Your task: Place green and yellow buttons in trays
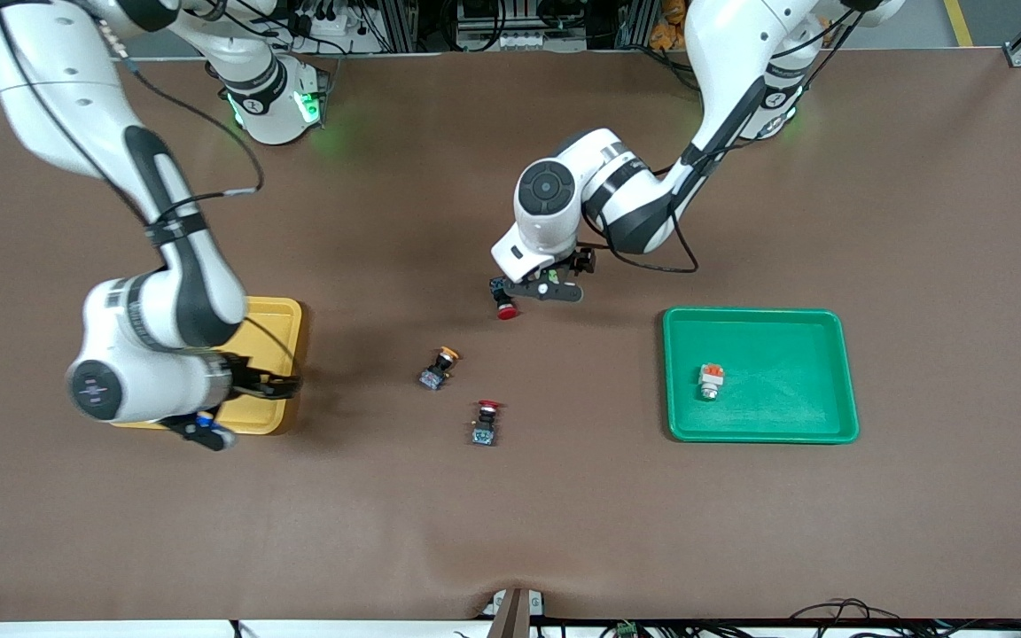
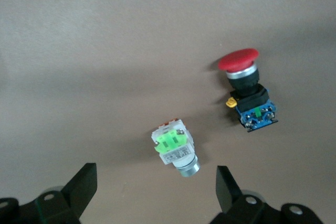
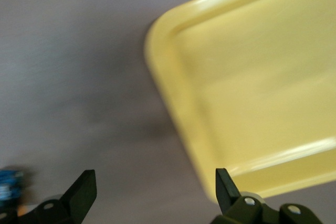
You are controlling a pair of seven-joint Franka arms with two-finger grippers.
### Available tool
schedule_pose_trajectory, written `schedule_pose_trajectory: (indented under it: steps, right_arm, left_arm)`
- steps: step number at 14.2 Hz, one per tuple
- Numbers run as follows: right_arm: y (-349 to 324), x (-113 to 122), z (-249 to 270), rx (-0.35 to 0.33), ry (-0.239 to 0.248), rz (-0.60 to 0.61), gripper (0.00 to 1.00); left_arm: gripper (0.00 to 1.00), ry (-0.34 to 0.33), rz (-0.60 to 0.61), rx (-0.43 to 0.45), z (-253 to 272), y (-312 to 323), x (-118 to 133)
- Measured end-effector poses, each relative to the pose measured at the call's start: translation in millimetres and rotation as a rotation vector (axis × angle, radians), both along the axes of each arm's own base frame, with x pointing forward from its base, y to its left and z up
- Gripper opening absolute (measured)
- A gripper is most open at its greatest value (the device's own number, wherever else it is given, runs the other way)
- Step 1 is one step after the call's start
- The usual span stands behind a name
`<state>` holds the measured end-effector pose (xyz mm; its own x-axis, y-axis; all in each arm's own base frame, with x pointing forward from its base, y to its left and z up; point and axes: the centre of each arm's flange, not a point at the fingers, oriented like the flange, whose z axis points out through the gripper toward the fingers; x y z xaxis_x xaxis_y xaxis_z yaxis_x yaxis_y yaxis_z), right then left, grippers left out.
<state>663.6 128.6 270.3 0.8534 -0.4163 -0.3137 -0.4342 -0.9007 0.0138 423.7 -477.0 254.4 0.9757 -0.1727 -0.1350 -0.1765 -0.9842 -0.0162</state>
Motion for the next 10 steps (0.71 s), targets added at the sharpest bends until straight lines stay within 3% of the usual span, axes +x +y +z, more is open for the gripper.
schedule_pose_trajectory:
  steps: [3,6,10]
  right_arm:
    - [65.8,-4.3,9.5,0.002,-0.043,-0.098,1.0]
    - [129.0,-13.6,7.7,0.018,-0.112,-0.14,1.0]
    - [211.4,-35.3,-29.4,0.043,-0.203,-0.165,1.0]
  left_arm:
    - [1.0,-0.063,-0.079,-0.018,-18.3,-6.1,-25.2]
    - [1.0,-0.103,-0.13,-0.018,-32.9,-0.4,-33.6]
    - [1.0,-0.112,-0.094,-0.043,-51.7,5.0,-34.7]
